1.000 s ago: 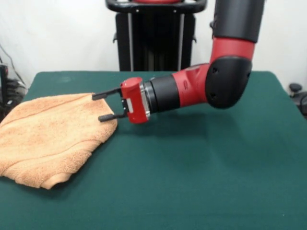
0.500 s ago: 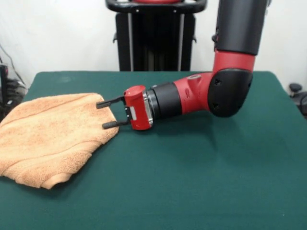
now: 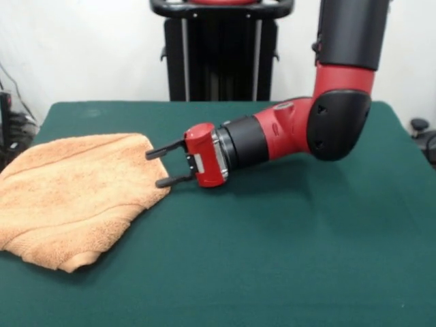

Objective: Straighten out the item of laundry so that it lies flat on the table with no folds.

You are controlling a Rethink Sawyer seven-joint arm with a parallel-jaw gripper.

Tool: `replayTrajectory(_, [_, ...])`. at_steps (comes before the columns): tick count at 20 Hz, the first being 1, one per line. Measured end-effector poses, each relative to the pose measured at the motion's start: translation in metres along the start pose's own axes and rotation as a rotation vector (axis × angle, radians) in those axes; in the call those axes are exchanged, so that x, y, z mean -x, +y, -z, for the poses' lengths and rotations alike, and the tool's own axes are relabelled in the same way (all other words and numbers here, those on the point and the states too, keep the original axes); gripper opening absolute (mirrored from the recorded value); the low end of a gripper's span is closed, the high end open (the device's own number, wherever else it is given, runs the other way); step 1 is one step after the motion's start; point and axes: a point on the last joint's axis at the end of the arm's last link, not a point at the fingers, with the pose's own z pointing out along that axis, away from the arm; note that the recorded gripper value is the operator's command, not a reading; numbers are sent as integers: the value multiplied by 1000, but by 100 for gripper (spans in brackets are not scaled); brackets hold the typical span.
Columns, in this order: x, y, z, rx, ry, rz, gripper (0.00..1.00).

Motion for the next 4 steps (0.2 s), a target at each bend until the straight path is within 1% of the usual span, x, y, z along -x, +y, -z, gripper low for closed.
replayTrajectory(4, [9, -4, 6, 27, -12, -13, 100])
